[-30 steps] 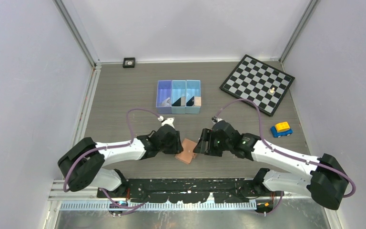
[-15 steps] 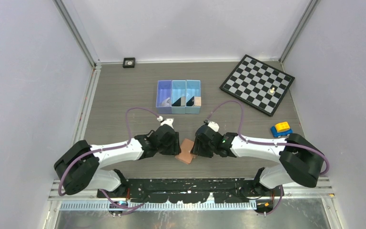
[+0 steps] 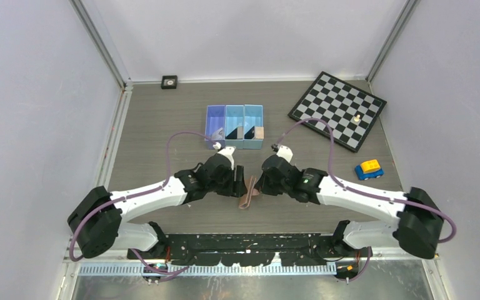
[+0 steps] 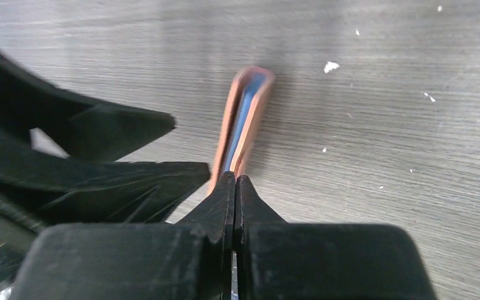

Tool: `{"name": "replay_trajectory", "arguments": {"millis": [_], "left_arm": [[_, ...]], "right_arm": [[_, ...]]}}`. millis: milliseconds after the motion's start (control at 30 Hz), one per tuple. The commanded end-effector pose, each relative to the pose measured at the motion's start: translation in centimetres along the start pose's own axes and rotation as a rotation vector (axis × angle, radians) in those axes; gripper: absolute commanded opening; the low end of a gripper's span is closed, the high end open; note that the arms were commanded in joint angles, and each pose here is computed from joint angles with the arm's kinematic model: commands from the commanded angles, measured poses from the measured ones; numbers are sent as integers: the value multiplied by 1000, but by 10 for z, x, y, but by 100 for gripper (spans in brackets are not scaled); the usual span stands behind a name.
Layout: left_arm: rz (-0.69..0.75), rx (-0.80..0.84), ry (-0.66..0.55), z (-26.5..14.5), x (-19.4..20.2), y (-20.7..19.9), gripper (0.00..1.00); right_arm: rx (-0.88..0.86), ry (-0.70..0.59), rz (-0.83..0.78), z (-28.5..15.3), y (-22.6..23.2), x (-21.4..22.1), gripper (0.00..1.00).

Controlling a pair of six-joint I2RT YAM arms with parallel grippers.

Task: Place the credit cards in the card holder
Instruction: Open the card holder at the center of the board.

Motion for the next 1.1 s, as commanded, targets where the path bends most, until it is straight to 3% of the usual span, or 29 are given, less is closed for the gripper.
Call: {"name": "replay_trajectory", "arguments": {"millis": [0, 300, 500, 733, 1067], "left_arm": [[36, 91, -71, -14, -28, -21, 63], [16, 134, -79, 1, -29, -29, 66], [-11, 88, -50, 15, -19, -20, 61], [-46, 89, -50, 21, -16, -20, 58], [-102, 131, -39, 40, -11, -28, 56]], "right_arm": [[-94, -89, -21, -32, 26, -24, 0], [-57, -52, -26, -21, 14, -14, 0], [-25, -106, -13, -28, 1, -23, 0], [164, -240, -9, -38, -54, -45, 0], [352, -275, 36, -42, -112, -55, 0]]}}
Point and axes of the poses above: each gripper's point midway between its finger pads, its own z axis out along the fingers, its own y axis along the line the jaws close on, x = y × z, the point moved 1 cm from there along -z, back along the fingers, and after that the axes turned 15 degrees about z, right-handed, at the moved point
